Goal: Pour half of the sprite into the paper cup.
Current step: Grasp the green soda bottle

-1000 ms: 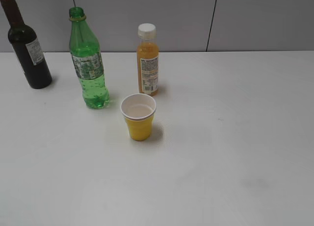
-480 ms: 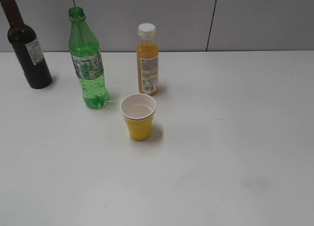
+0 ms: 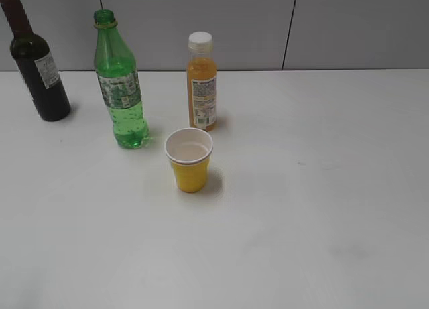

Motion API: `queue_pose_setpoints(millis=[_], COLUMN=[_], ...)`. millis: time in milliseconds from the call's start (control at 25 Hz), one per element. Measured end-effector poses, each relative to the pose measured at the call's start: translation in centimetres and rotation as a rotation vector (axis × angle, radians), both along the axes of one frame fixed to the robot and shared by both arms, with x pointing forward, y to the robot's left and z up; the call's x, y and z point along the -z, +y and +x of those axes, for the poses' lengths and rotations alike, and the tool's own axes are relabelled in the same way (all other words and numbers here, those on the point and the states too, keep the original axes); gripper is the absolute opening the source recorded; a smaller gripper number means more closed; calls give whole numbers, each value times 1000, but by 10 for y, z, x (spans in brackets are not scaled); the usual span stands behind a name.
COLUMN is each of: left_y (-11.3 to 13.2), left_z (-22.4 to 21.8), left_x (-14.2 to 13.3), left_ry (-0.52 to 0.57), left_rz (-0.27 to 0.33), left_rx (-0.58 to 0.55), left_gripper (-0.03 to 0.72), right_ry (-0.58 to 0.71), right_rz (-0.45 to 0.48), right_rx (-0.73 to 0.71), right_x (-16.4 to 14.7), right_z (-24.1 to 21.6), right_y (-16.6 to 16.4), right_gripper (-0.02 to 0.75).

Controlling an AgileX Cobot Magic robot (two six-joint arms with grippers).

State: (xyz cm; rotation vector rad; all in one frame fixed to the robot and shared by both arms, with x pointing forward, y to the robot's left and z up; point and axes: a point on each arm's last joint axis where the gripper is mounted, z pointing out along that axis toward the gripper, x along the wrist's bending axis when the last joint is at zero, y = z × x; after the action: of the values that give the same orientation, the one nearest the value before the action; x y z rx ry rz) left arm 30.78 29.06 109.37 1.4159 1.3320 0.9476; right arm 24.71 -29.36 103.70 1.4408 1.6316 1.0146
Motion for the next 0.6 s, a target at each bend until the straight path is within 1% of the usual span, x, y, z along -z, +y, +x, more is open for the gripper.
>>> queue_pose_setpoints(millis=[200, 320, 520, 600], left_y=[-5, -8, -26, -33], left_z=[39, 65, 99, 110], left_x=[2, 5, 17, 21], left_ry=[20, 8, 1, -16], left_rz=[14, 21, 63, 71], left_rx=[34, 38, 110, 130], left_gripper=[649, 644, 636, 633], right_ry=[0, 0, 0, 0], right_rz=[1, 1, 1, 1], right_rx=[0, 0, 0, 0], right_x=[0, 0, 0, 0], right_z=[0, 0, 0, 0], right_y=[0, 0, 0, 0], right_gripper=[591, 591, 591, 591])
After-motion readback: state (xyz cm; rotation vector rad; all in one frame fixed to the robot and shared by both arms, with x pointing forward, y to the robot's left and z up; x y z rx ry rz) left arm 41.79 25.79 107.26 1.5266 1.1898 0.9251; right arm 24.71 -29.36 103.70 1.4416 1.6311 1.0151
